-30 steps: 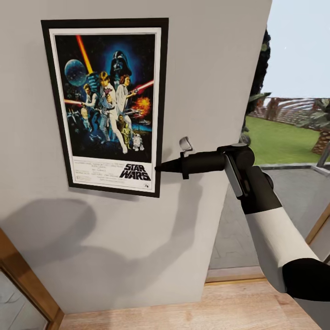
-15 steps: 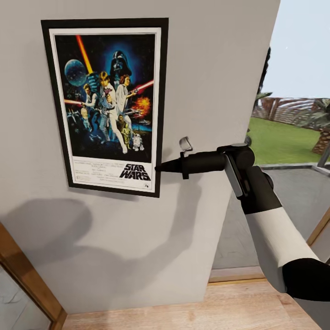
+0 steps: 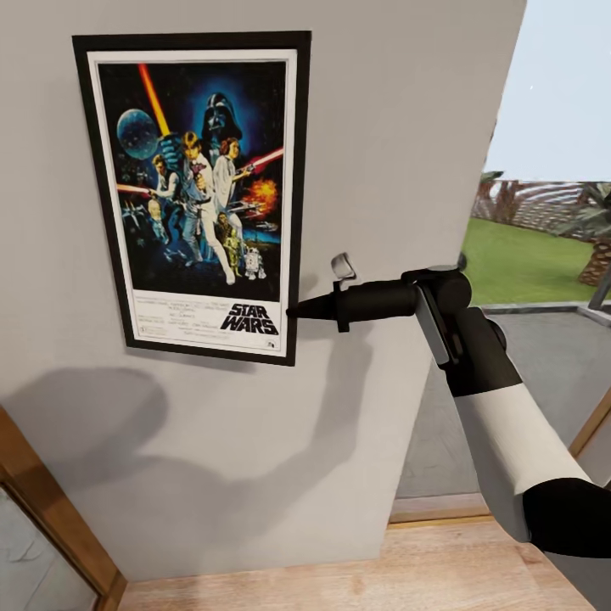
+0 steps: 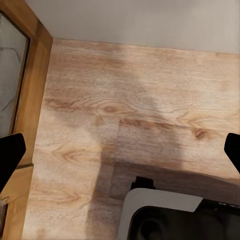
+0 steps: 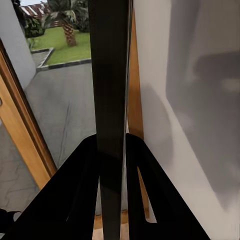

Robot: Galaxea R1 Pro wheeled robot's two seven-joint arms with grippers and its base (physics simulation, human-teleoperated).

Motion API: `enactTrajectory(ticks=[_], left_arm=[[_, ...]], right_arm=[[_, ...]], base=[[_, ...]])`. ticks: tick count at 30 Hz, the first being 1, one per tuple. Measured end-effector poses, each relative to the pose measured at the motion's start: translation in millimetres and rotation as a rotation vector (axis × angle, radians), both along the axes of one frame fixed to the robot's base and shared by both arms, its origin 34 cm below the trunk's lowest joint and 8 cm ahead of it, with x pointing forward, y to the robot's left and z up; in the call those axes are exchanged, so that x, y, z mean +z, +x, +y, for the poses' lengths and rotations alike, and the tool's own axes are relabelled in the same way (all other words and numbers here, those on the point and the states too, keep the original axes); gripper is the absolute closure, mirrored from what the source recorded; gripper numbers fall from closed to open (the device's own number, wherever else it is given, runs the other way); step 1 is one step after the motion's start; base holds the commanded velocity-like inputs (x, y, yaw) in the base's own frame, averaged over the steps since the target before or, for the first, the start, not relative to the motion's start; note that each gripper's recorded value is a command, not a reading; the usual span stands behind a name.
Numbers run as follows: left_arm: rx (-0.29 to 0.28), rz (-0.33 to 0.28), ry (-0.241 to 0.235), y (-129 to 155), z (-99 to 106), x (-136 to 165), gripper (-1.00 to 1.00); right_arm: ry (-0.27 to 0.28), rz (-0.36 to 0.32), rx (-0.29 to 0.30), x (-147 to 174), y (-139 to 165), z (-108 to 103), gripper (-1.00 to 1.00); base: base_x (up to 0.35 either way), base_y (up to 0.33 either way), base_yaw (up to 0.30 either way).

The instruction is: Pick up the poster from the kitchen countertop and hang it on one of the wall nails in the kitchen.

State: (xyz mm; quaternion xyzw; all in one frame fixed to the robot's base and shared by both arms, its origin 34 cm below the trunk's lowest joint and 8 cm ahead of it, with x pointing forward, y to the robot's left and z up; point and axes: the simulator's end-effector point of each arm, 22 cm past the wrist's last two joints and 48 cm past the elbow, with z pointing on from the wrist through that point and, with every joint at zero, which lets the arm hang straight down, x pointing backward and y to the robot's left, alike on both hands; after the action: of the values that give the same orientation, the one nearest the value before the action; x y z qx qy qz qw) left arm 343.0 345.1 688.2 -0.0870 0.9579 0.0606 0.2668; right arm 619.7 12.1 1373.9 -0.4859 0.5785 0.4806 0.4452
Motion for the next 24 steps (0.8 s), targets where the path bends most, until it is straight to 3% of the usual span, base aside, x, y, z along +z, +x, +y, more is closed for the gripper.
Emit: enactTrajectory(ticks=[24], left_arm=[[0.0,0.0,0.001,0.0,0.4,0.0,-1.0]], right_arm=[[0.0,-0.003,0.001,0.7,-0.6,0.2,1.0]], base=[[0.0,0.054,0.0]])
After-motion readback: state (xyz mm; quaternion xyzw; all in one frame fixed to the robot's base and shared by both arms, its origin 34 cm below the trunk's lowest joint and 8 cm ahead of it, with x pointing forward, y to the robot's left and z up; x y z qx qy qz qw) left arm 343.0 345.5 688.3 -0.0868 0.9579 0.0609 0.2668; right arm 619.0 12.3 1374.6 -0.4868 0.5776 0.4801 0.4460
